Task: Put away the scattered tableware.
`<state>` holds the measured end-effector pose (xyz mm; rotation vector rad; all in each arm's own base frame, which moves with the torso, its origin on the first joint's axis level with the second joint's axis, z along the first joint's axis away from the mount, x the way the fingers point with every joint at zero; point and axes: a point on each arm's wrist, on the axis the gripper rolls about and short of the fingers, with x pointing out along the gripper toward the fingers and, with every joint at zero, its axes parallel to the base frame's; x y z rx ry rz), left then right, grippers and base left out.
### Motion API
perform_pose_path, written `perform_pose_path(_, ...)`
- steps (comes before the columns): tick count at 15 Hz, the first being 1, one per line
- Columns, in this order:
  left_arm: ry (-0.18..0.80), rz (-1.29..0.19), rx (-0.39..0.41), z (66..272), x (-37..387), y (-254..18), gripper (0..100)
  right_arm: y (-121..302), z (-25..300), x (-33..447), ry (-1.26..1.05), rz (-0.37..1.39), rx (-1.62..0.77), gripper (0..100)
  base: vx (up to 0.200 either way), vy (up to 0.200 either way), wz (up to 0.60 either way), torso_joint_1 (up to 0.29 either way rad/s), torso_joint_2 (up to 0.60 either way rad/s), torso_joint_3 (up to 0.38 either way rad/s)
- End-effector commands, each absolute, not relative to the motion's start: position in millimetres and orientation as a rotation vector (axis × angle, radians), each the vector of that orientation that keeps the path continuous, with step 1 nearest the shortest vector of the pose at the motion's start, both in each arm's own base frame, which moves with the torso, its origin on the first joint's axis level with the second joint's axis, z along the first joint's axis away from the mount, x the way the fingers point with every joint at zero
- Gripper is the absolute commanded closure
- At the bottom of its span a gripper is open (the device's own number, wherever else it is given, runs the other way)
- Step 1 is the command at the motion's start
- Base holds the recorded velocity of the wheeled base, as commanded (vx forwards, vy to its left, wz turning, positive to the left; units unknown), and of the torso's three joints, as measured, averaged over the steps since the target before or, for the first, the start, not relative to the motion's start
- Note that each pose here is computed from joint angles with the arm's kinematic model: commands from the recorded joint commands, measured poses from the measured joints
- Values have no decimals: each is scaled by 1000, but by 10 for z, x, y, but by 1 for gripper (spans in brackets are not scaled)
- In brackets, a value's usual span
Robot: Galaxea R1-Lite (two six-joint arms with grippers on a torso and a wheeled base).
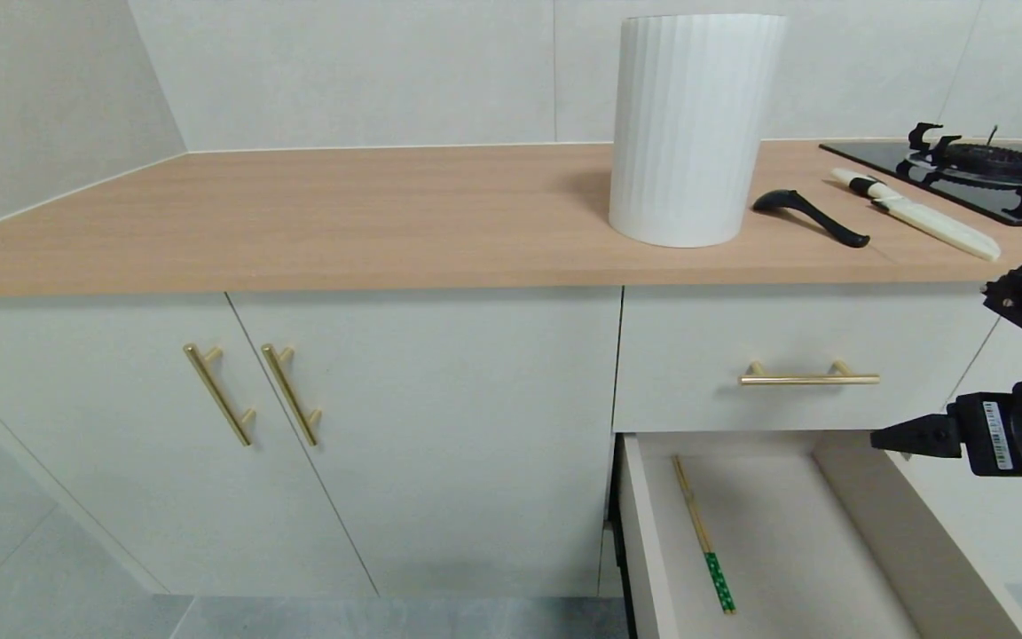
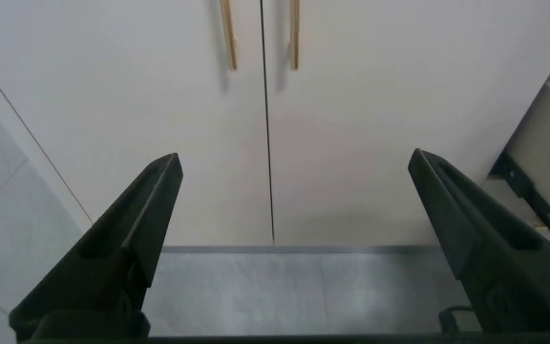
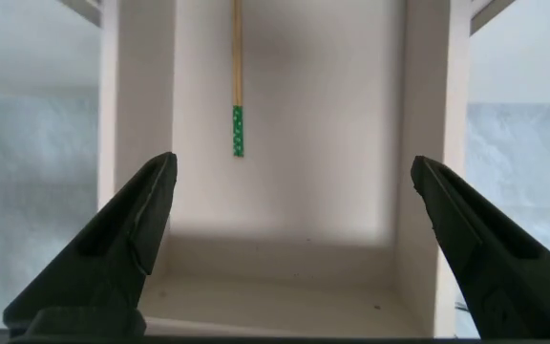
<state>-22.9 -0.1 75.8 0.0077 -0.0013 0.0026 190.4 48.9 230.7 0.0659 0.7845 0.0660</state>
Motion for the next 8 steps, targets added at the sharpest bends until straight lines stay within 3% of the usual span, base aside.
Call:
perform_pose_path(1,0,3,8,755,-228,-1,0,486,2304,1887,785,67,66,0,0,0,0,80,-144,-300)
perform_pose_path(8,0,3,8,755,-228,-1,0,490,2276,1893,795,68,55,0,0,0,0,144,-500,-304)
